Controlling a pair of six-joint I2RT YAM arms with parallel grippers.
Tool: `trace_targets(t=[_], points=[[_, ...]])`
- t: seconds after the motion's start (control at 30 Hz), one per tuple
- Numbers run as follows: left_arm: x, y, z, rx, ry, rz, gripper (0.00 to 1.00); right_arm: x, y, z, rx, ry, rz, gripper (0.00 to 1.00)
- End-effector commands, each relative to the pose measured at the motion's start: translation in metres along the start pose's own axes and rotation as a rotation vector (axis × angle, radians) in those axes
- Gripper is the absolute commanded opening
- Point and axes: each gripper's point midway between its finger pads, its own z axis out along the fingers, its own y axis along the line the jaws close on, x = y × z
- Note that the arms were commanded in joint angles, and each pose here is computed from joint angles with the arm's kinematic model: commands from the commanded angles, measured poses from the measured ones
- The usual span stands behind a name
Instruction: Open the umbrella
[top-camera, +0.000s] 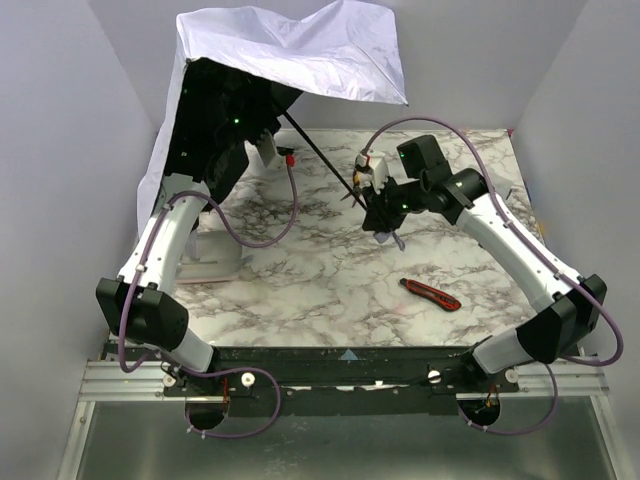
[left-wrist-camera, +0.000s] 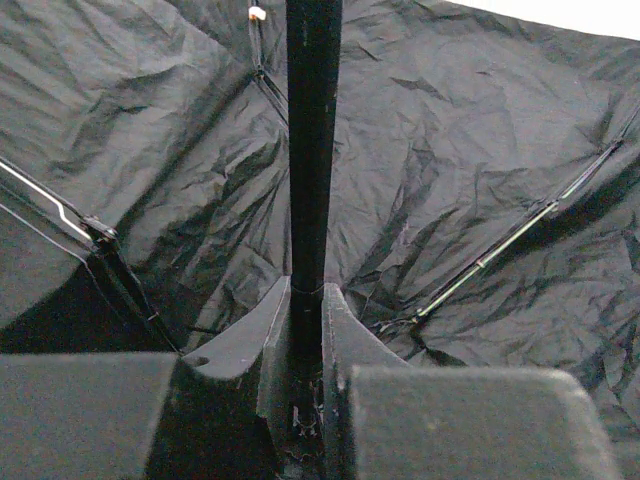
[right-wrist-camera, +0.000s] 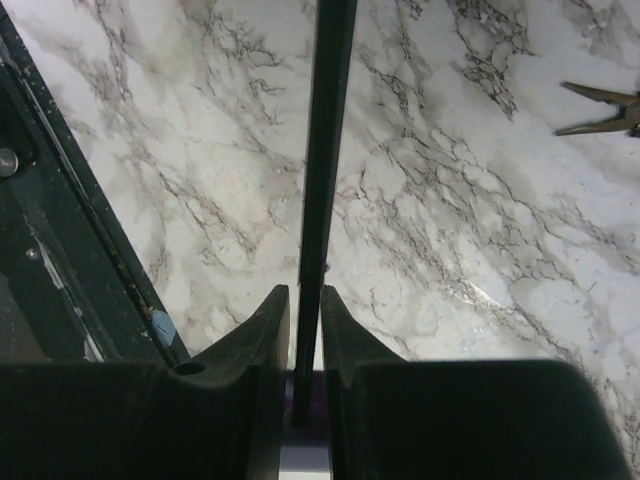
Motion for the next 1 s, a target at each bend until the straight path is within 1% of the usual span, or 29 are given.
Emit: trace_targets(t=[0.0, 0.17, 0.33, 0.5, 0.7, 0.8, 0.9, 0.97], points=[[0.061, 0.029, -0.032, -0.037, 0.195, 0.149, 0.00, 0.052, 0.010, -0.012, -0.002, 0.168, 0.002, 0.17], [0.083, 0.020, -0.038, -0.006, 0.269, 0.188, 0.00, 0.079, 0.020, -0.019, -0.036, 0.236, -0.014, 0.09], [0.097, 0.010, -0.040, 0.028, 0.321, 0.231, 0.00, 0.094, 0.024, -0.022, -0.058, 0.294, -0.025, 0.01], [0.117, 0.007, -0.044, 0.040, 0.402, 0.241, 0.00, 0.103, 0.026, -0.025, -0.073, 0.329, -0.032, 0.00], [0.146, 0.007, -0.049, 0.042, 0.520, 0.257, 0.13, 0.103, 0.034, -0.031, -0.107, 0.325, -0.049, 0.00], [0.158, 0.003, -0.051, 0.054, 0.569, 0.263, 0.17, 0.102, 0.038, -0.033, -0.122, 0.314, -0.054, 0.00], [0.166, -0.008, -0.048, 0.084, 0.593, 0.261, 0.22, 0.101, 0.044, -0.037, -0.152, 0.301, -0.064, 0.00], [0.174, -0.006, -0.050, 0.071, 0.626, 0.264, 0.24, 0.101, 0.049, -0.039, -0.171, 0.296, -0.067, 0.00]])
